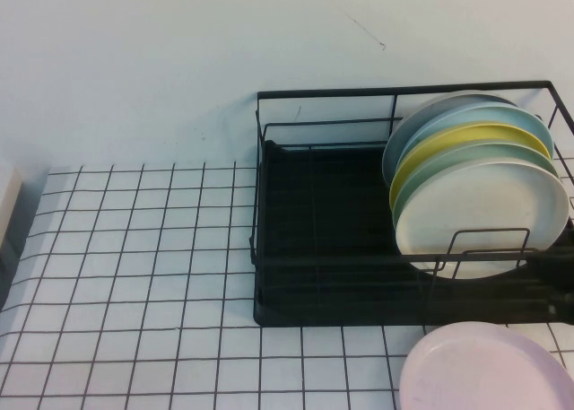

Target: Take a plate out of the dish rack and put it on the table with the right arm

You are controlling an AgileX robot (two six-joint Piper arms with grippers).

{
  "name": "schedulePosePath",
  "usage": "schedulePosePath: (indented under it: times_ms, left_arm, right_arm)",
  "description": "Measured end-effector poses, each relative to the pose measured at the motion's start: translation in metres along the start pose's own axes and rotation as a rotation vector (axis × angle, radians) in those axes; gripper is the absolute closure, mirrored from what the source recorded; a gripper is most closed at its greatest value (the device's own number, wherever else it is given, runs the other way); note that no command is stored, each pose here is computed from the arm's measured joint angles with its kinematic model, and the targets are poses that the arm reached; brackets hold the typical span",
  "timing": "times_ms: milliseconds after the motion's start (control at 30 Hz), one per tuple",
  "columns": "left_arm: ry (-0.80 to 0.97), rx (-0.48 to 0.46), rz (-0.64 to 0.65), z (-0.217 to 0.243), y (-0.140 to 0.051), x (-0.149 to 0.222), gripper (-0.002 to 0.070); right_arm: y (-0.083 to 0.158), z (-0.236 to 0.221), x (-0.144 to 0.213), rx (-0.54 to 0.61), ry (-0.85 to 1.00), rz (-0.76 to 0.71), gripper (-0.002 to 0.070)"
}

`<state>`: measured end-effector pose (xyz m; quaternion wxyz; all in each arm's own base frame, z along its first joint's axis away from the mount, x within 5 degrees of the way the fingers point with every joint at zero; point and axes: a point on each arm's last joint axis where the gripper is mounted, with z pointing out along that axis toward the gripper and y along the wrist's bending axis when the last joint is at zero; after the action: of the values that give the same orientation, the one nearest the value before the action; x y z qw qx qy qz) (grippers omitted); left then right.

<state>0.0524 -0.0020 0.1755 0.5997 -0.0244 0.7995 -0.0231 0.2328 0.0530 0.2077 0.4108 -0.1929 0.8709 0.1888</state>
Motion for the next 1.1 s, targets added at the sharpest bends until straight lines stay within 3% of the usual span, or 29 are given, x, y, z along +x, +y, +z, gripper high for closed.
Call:
schedulePosePath:
  times_ms: [167, 333, 633, 867, 1100]
  left_arm:
    - [0.0, 0.0, 0.0, 0.0, 0.0, 0.0, 0.0678]
    - [0.0, 0.0, 0.0, 0.0, 0.0, 0.0, 0.0678]
    - [0.0, 0.0, 0.0, 0.0, 0.0, 0.0, 0.0678]
    - [0.0, 0.0, 0.0, 0.0, 0.0, 0.0, 0.0678]
    - [0.0, 0.0, 0.0, 0.0, 0.0, 0.0, 0.0678]
  right_arm:
    - [0.023, -0.054, -0.03, 0.043, -0.191, -0.272, 0.0678]
    - [0.046, -0.101, -0.04, 0.108, -0.341, -0.451, 0.0678]
    - [0.081, -0.166, -0.033, 0.173, -0.566, -0.585, 0.0678]
    - [0.105, -0.194, -0.018, 0.113, -0.648, -0.627, 0.0678]
    - [0.113, -0.203, -0.012, 0.105, -0.684, -0.656, 0.0678]
